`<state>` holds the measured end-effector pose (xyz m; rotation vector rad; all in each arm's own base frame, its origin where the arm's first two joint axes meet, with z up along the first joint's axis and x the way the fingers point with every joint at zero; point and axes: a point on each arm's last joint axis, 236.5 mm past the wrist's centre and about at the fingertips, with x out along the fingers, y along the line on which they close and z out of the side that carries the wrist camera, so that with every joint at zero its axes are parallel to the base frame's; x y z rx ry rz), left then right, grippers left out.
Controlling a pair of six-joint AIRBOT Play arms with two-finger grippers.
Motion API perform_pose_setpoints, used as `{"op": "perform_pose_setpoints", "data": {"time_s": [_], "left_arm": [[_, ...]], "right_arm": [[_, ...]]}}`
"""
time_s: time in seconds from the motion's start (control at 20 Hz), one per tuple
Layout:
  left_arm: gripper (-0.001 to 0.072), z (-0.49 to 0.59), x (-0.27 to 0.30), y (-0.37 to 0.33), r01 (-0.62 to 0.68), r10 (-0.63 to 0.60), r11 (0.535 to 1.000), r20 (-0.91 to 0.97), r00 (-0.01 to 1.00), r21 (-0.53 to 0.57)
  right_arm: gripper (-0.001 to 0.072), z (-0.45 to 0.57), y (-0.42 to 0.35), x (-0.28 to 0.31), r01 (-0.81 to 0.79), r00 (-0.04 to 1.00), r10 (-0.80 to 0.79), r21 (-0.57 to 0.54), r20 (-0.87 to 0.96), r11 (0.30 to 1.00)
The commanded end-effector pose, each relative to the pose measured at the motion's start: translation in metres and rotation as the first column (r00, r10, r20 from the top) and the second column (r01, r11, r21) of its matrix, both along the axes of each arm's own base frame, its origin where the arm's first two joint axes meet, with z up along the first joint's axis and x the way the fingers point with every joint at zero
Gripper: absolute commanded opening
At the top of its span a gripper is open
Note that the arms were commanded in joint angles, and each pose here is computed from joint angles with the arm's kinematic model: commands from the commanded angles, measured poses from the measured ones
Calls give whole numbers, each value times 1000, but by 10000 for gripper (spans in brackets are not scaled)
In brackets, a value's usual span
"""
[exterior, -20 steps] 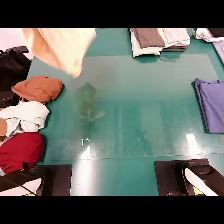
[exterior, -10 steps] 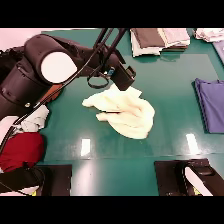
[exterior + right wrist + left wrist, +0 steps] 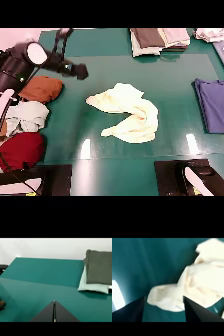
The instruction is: Fold the shirts.
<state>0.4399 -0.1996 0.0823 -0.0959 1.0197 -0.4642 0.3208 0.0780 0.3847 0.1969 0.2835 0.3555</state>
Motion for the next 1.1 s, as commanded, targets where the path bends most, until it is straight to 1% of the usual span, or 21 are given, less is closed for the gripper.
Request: {"op": "perform_pose_setpoints", "data": {"time_s": [0.0,0.05,0.15,0.25,0.35,0.45,0.6,0.65,0.7,0.75,0.8,0.9,1.05], "left_arm": [[560,-85,-24,22,-77,51,992,-249,967,-95],[560,-104,-31,23,-84,56,993,-292,955,-86],[561,-130,-38,18,-109,66,989,-357,932,-100],[560,-139,-34,9,-143,77,979,-385,920,-145],[560,-138,-28,-4,-169,74,963,-393,917,-212],[561,-137,-28,-17,-157,42,952,-394,918,-264],[558,-142,-34,-33,-122,11,958,-393,920,-259],[457,-142,-33,-36,-120,12,958,-383,924,-259],[232,-140,-30,-37,-126,17,955,-378,926,-267],[31,-135,-24,-34,-129,23,954,-363,932,-271],[23,-126,-17,-30,-130,25,951,-350,937,-279],[23,-99,3,-17,-109,27,955,-286,958,-277],[23,-43,32,12,-68,49,977,-97,994,-201]], "right_arm": [[19,-16,17,10,-57,997,57,-1,-53,998],[19,-20,24,14,-78,995,78,1,-65,997],[19,-32,41,20,-128,987,127,3,-99,992],[19,-43,58,25,-175,976,174,6,-131,985],[19,-53,72,29,-211,965,210,8,-156,977],[19,-58,79,34,-225,960,223,11,-168,974],[19,-62,79,38,-223,959,222,13,-177,975],[19,-62,78,39,-218,960,217,13,-175,976],[19,-62,74,40,-209,962,208,10,-176,978],[19,-64,67,39,-197,963,194,4,-188,980],[19,-71,60,36,-189,958,184,-3,-219,982],[19,-104,40,25,-171,926,155,-18,-344,985],[19,-190,6,-1,-87,824,79,13,-561,996]]}}
